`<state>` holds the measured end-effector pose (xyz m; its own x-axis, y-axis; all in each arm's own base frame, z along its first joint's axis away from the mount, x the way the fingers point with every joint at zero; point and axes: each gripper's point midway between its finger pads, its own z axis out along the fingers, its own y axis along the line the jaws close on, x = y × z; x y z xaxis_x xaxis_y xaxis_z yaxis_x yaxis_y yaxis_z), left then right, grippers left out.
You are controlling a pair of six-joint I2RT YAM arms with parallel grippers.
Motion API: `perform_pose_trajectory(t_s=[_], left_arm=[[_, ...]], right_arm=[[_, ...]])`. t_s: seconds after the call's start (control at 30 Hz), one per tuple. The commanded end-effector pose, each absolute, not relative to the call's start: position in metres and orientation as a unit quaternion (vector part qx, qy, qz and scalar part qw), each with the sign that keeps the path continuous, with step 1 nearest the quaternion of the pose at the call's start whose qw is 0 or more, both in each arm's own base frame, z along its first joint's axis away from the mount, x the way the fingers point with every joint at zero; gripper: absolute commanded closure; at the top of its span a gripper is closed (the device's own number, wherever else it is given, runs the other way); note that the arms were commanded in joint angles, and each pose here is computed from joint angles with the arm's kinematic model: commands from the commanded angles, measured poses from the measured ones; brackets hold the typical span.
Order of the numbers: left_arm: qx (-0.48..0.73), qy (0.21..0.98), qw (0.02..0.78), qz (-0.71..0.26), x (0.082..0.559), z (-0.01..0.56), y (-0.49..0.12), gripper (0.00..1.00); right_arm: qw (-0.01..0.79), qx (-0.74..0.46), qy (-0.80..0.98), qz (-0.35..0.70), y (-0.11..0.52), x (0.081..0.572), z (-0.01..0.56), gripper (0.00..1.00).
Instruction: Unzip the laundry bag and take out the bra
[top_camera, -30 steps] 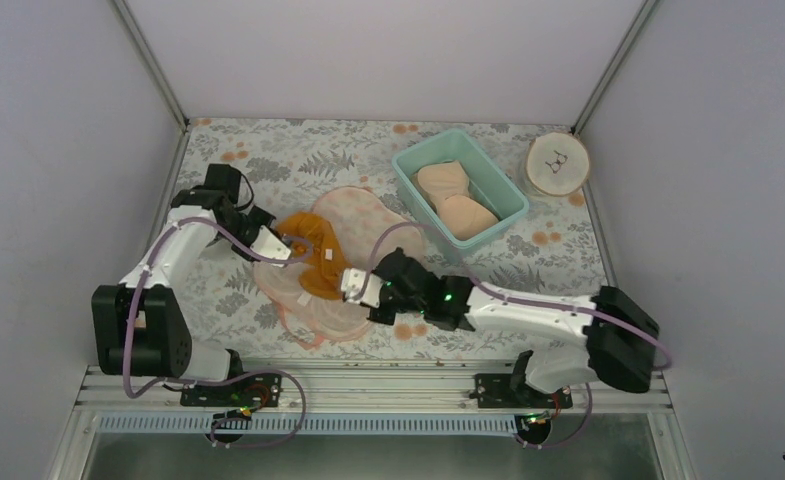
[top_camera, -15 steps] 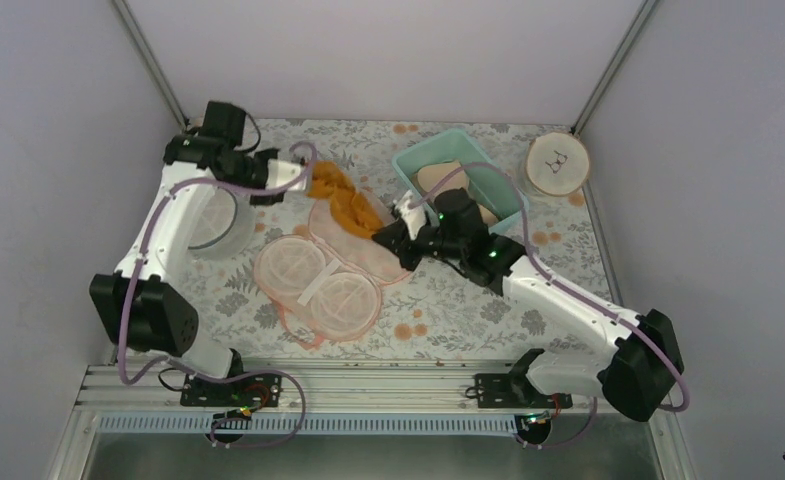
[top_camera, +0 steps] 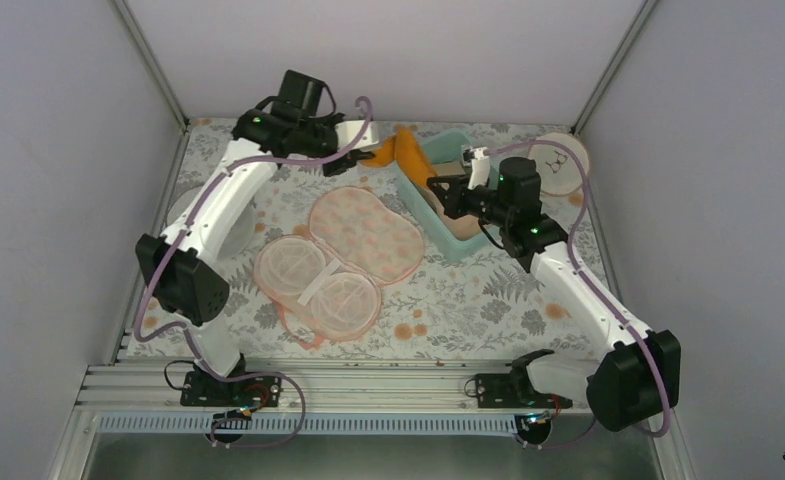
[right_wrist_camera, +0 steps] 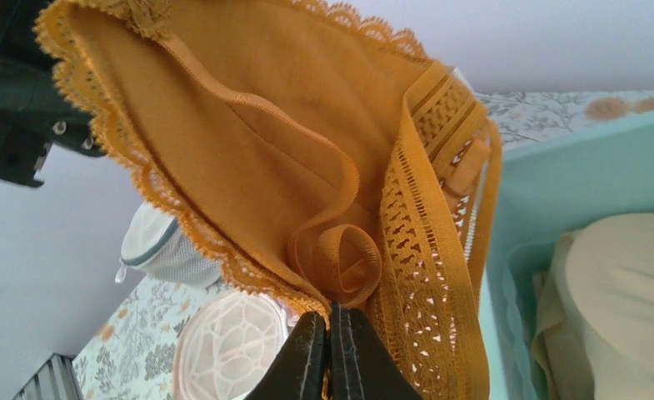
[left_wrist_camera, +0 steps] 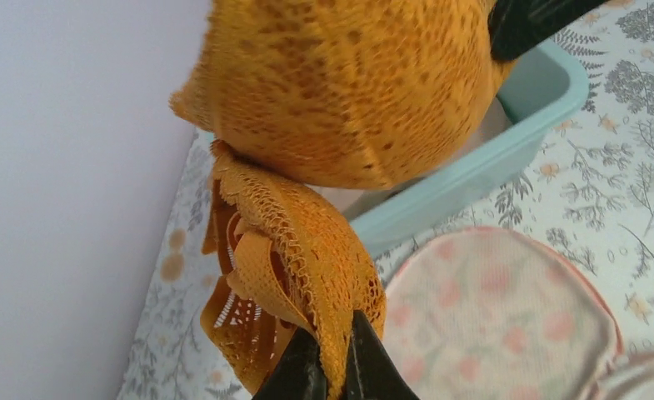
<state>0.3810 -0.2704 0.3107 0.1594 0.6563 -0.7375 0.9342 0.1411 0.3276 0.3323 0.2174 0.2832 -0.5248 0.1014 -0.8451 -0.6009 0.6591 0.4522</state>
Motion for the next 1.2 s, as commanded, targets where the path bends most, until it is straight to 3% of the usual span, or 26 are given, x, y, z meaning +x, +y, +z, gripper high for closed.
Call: perform_pose_trajectory(t_s=[0.0, 0.27, 0.67, 0.83, 1.0, 1.17], left_arm=[[0.616, 0.628, 0.453, -0.144, 0.403, 0.326, -0.306, 0.98], [0.612, 0.648, 0.446, -0.085, 0.446, 0.309, -0.341, 0.98], [0.630, 0.650, 0.420, -0.064, 0.453, 0.273, -0.364, 0.98], [0.651, 0.647, 0.388, -0.085, 0.439, 0.244, -0.389, 0.98], [0.649, 0.666, 0.357, -0.083, 0.441, 0.222, -0.385, 0.98], [0.640, 0.670, 0.362, -0.108, 0.436, 0.229, -0.392, 0.98]], right_arm=[[0.456, -0.111, 0.782, 0.409, 0.203, 0.334, 0.290, 0.96], [0.434, -0.049, 0.804, 0.404, 0.180, 0.334, 0.257, 0.96], [0.408, -0.021, 0.829, 0.383, 0.158, 0.333, 0.215, 0.96], [0.402, -0.082, 0.835, 0.366, 0.162, 0.333, 0.198, 0.79], [0.417, -0.121, 0.833, 0.344, 0.159, 0.327, 0.201, 0.52], [0.433, -0.105, 0.839, 0.313, 0.152, 0.344, 0.207, 0.41]])
